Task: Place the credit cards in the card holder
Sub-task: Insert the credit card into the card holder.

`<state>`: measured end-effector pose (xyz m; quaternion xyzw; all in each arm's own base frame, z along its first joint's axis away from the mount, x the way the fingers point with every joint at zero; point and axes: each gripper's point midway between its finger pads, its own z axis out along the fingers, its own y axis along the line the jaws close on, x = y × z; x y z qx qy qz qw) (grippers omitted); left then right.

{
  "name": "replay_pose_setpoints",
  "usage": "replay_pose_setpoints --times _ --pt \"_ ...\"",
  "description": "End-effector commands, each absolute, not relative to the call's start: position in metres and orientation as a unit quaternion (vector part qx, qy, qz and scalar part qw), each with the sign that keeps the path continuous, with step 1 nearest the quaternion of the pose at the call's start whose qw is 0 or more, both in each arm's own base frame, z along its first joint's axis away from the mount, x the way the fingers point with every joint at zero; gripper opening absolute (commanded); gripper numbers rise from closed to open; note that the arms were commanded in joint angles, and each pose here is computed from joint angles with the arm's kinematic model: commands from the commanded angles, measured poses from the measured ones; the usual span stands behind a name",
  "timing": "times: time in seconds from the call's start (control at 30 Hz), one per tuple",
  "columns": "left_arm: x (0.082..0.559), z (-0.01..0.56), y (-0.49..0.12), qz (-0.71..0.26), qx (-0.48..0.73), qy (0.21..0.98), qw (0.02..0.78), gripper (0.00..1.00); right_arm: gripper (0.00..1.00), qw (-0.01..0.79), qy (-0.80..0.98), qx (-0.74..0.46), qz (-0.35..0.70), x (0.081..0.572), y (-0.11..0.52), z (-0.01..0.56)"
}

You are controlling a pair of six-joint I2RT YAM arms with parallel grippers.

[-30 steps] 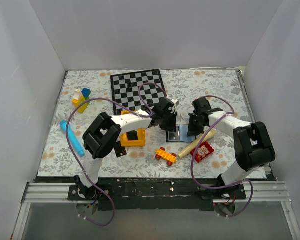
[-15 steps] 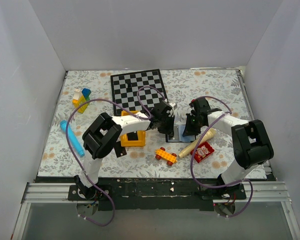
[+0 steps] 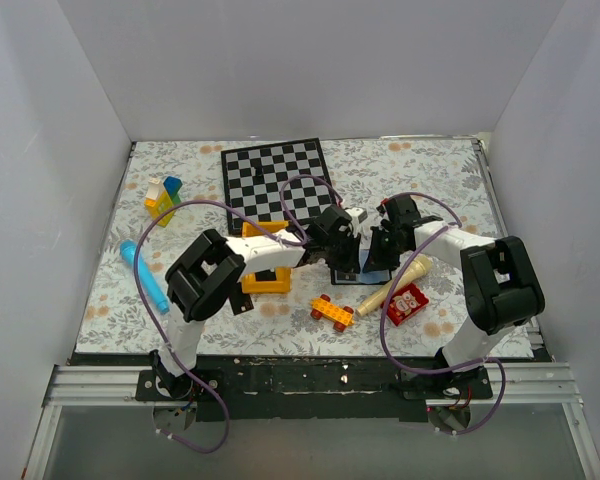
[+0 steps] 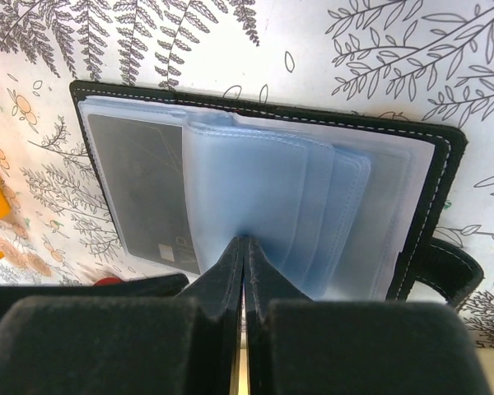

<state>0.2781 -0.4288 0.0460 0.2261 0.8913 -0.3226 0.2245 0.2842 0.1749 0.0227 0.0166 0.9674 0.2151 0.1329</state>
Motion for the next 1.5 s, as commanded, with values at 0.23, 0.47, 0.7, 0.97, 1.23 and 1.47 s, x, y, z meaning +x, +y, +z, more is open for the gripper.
replay_pose_setpoints --times 0.23,0.47,0.7,0.97,1.23,1.47 --pt "0.284 0.057 -0.454 -0.346 0.249 0.874 0.234 0.06 0.03 0.126 0.964 0.011 0.233 0.287 0.184 0.017" --pt "0.28 0.033 -0.44 -0.317 0.234 0.894 0.215 0.06 0.02 0.136 0.957 0.012 0.254 0.288 0.187 0.03" --pt "0.272 0.022 -0.431 -0.308 0.226 0.902 0.201 0.05 0.03 0.175 0.951 0.028 0.254 0.295 0.176 0.052" --pt "0.27 0.024 -0.428 -0.309 0.223 0.903 0.201 0.05 0.04 0.194 0.955 0.045 0.218 0.297 0.155 0.058" --pt "0.268 0.026 -0.427 -0.308 0.224 0.902 0.202 0.05 0.04 0.18 0.962 0.051 0.197 0.294 0.148 0.044" --pt "0.267 0.027 -0.425 -0.308 0.222 0.903 0.201 0.04 0.04 0.166 0.969 0.053 0.175 0.289 0.141 0.032"
